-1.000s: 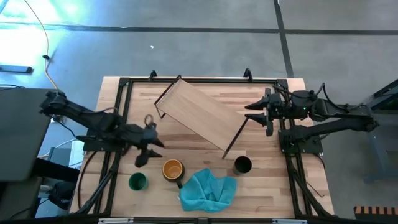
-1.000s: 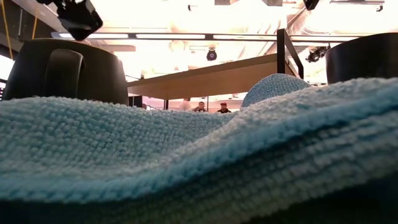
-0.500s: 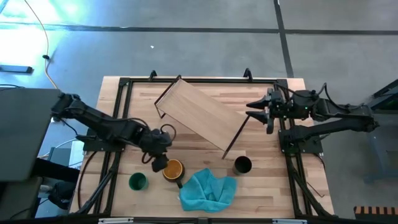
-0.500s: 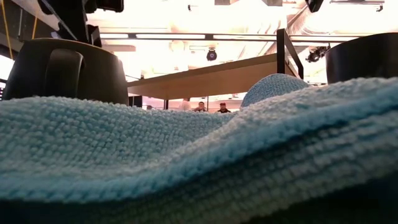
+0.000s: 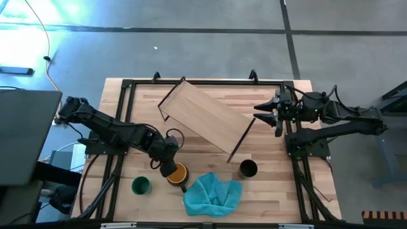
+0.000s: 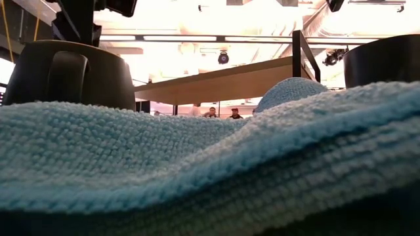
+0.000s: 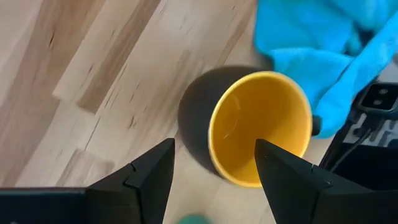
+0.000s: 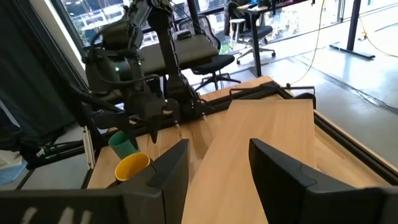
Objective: Stack small to large cups/mugs on shelf
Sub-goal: Put the black mug on the shelf
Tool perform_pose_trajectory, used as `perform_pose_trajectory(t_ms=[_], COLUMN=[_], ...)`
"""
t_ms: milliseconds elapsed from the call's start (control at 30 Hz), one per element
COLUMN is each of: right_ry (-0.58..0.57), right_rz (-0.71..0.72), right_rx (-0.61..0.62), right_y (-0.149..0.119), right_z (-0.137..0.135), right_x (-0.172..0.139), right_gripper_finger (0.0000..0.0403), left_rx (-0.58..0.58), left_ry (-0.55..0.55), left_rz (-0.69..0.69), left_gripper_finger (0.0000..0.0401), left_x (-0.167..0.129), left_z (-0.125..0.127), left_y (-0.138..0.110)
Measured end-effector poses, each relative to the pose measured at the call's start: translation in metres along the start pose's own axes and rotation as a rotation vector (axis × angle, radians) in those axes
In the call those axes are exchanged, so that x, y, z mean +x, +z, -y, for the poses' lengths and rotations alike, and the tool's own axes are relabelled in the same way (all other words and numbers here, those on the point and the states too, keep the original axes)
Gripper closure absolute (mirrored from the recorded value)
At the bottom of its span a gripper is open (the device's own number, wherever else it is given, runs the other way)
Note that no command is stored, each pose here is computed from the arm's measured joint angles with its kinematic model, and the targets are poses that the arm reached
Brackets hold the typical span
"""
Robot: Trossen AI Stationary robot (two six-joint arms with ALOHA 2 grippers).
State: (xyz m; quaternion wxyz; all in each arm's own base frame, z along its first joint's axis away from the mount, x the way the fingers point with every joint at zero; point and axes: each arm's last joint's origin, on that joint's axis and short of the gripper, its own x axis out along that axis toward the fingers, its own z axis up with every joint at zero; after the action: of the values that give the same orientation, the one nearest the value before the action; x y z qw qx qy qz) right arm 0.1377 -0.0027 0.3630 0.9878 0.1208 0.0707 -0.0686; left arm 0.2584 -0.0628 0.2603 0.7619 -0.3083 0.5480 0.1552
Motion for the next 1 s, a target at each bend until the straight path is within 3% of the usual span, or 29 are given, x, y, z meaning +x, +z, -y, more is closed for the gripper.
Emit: perform_pose_trajectory(t_ms=[567,1000], right_ry=[0.000,-0.002], right_rz=[0.000,-0.010], right_rx=[0.000,-0.001], right_y=[0.000,-0.001], right_z=[0.001,0.001], right_x=[-0.004,-0.004], right_gripper_finger=[0.0245,0.0245], left_rx=[-0.031,0.030], left_ry=[0.014,0.039], left_rz=[-0.057,-0.081], left_gripper_finger=[0.0190,0.0190], left_x=[0.019,0.033], left_z=[0.008,0.010], left_y=[0.005,0.007])
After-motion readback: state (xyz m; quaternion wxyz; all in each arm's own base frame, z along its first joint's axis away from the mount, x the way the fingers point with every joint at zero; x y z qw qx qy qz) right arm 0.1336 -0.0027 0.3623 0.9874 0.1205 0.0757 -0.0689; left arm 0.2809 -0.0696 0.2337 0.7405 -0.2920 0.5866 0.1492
